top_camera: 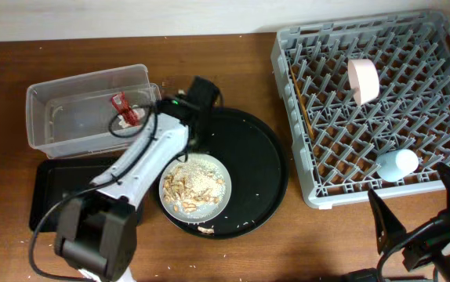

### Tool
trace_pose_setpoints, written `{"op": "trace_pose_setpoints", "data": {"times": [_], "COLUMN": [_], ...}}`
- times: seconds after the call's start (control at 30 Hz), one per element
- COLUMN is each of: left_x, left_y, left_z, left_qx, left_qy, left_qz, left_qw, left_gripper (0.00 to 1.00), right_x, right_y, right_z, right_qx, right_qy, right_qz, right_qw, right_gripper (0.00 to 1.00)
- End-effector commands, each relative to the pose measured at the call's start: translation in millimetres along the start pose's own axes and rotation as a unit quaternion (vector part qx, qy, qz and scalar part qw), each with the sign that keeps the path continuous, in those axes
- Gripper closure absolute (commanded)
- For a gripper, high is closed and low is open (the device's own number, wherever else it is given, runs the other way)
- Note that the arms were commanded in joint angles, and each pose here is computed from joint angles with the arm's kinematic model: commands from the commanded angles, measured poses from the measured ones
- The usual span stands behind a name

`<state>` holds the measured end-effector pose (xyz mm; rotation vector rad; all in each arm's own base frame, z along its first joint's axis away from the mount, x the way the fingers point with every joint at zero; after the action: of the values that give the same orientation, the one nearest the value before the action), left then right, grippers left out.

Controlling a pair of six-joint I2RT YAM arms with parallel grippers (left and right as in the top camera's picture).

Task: Sort waste into correct bins and load items into the dishwasher rack
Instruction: 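Grasp the rice plate rim with the left gripper and lift it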

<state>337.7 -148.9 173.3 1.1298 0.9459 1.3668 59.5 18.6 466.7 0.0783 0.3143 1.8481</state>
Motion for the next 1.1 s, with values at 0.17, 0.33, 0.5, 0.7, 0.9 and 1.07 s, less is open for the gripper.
{"op": "trace_pose_setpoints", "data": {"times": [0.17,0.33,0.5,0.7,0.9,1.07], "left_x": [-63,-119,-120,-118,-118,-118], "left_y": [-2,5,-35,-40,-49,-27], "left_z": [-52,-113,-132,-124,-129,-113], "left_qx": [0.009,0.022,0.066,0.032,0.035,0.016], "left_qy": [-0.056,-0.182,-0.217,-0.242,-0.261,-0.262], "left_qz": [-0.001,-0.019,0.033,0.069,0.053,0.093], "left_qw": [0.998,0.983,0.973,0.967,0.963,0.960], "left_gripper": [0.59,0.66,0.72,0.75,1.00,1.00], "right_x": [-1,-1,-1,-1,-1,-1], "right_y": [-2,-2,-1,-1,-2,-1], "right_z": [1,1,0,1,1,1], "right_qx": [0.001,0.001,0.001,0.001,0.001,0.001], "right_qy": [0.004,0.004,0.004,0.004,0.004,0.004], "right_qz": [-0.002,-0.002,-0.002,-0.002,-0.002,-0.002], "right_qw": [1.000,1.000,1.000,1.000,1.000,1.000], "right_gripper": [0.02,0.02,0.02,0.02,0.02,0.02]}}
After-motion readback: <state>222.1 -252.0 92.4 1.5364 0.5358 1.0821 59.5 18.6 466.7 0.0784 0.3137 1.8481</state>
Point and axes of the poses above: each gripper's point midway between its finger pads, its own y axis back along the fingers, its own x axis along the line the jaws close on, z = x × y, the point moved 9 cm from there along y, back along the fingers
